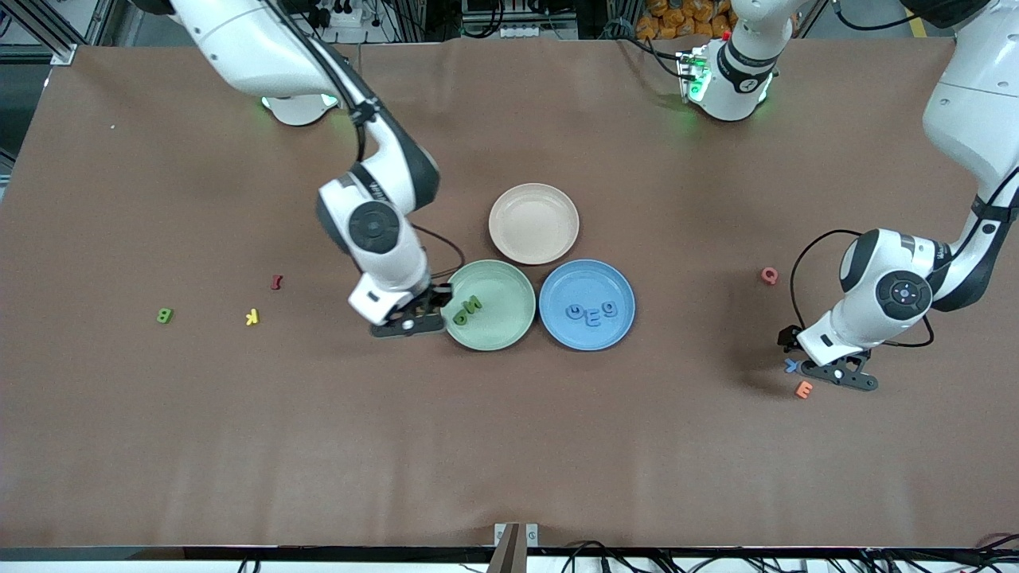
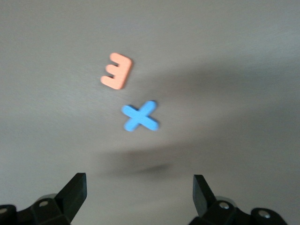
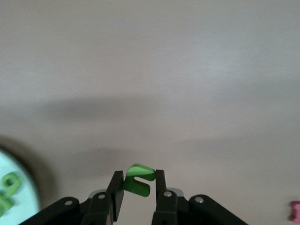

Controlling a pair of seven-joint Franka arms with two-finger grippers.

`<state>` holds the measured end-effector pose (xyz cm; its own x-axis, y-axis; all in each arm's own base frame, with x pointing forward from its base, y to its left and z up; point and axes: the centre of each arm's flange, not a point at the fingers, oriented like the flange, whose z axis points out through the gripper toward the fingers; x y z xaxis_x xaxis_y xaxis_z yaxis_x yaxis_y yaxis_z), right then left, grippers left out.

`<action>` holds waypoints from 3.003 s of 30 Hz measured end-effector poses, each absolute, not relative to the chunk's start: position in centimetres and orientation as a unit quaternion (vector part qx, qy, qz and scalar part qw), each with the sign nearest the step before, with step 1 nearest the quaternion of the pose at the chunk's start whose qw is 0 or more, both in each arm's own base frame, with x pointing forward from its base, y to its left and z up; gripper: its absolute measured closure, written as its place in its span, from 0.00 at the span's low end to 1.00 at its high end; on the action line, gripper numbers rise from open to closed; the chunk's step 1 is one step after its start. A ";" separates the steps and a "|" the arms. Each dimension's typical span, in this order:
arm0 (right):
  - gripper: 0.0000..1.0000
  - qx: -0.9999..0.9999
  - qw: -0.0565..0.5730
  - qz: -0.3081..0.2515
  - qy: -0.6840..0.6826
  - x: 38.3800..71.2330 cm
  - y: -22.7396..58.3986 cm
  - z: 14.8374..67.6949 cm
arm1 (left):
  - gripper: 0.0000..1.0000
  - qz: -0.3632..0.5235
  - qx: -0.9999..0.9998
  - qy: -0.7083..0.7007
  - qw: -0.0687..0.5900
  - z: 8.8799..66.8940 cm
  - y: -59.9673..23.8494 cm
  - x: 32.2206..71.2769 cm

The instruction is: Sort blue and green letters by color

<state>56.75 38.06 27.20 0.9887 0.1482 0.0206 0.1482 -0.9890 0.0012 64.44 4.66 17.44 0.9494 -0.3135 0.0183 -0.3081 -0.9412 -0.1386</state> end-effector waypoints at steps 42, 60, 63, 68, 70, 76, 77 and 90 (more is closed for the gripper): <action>0.00 -0.997 -0.023 0.010 -0.073 65.5 25.1 31.7 | 0.52 -0.031 -0.993 0.104 0.054 17.5 1.6 65.7; 0.00 -0.999 -0.023 0.030 -0.018 69.2 -0.9 35.1 | 0.62 -0.043 -0.997 0.056 0.033 19.0 -0.6 66.3; 0.00 -0.999 -0.022 0.038 -0.001 68.8 -4.8 35.3 | 0.62 -0.044 -0.998 0.034 0.021 20.3 -2.8 66.6; 0.00 -0.998 -0.028 0.046 0.029 68.1 -9.1 35.1 | 0.62 -0.045 -0.999 -0.004 0.010 22.6 -7.2 66.8; 0.00 -0.998 -0.033 0.049 0.039 67.8 -10.4 34.8 | 0.62 -0.046 -0.999 -0.019 0.008 23.3 -9.1 66.7; 0.00 -0.996 -0.048 0.035 0.066 67.1 -14.0 34.3 | 0.62 -0.046 -0.997 -0.066 -0.005 24.5 -15.8 65.7; 0.00 -0.996 -0.050 0.030 0.069 66.9 -14.5 34.2 | 0.62 -0.045 -0.996 -0.073 -0.006 24.6 -16.9 65.4; 0.00 -0.992 -0.054 -0.042 0.104 61.6 -19.1 31.0 | 0.62 -0.011 -0.994 -0.113 0.008 25.4 -31.6 58.9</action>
